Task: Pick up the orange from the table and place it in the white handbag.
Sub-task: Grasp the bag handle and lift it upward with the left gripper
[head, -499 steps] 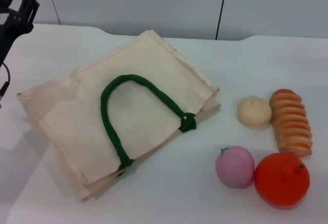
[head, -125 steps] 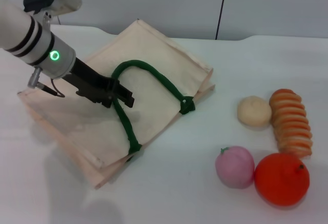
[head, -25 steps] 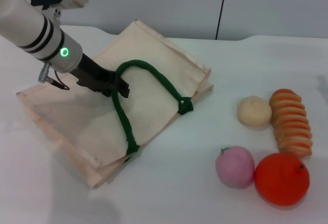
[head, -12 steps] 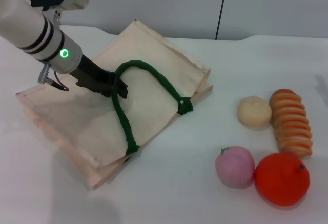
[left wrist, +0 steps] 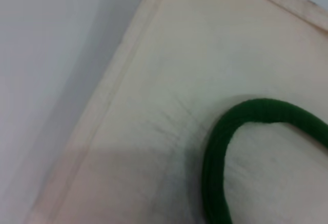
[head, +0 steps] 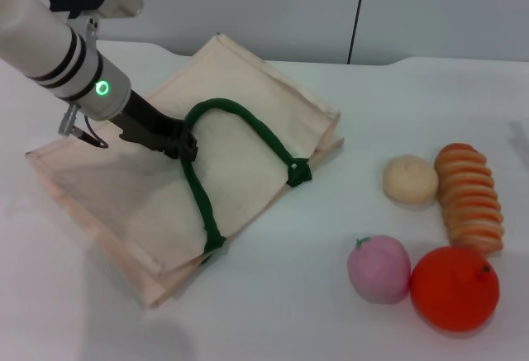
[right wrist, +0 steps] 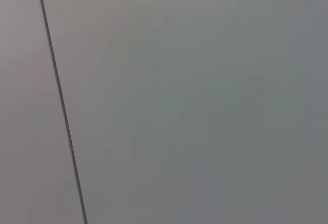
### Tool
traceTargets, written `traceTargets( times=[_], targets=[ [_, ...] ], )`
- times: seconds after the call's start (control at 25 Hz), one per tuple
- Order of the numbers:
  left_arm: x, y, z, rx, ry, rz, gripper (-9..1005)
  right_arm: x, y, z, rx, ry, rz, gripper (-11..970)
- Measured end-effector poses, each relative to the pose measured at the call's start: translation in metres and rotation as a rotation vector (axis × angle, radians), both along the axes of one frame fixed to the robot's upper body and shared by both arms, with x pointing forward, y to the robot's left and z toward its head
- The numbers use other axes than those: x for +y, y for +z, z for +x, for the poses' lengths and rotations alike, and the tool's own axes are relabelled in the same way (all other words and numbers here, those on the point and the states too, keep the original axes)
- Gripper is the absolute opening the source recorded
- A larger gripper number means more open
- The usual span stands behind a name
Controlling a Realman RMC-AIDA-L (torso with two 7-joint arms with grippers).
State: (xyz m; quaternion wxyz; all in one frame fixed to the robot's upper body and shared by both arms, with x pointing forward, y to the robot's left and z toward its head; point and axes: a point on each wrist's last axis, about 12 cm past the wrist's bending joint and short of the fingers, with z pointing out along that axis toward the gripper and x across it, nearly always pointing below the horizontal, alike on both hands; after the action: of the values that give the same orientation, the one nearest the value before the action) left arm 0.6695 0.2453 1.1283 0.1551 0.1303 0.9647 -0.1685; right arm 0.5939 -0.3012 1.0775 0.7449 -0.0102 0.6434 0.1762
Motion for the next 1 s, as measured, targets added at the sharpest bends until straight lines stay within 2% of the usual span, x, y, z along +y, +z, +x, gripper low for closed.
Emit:
traceTargets(
  times=[0.52, 1.0],
  targets=[
    [0.0012, 0.0006, 0.0025, -0.018, 0.009, 0.008, 171, 0.0002, 0.0003, 0.0003, -0.001, 0.001, 0.0, 836],
    [0.0043, -0.0003, 0.0043, -0.042, 0.021, 0.011, 122, -0.0011, -0.001, -0.0014, 0.002, -0.003, 0.0, 836]
  ],
)
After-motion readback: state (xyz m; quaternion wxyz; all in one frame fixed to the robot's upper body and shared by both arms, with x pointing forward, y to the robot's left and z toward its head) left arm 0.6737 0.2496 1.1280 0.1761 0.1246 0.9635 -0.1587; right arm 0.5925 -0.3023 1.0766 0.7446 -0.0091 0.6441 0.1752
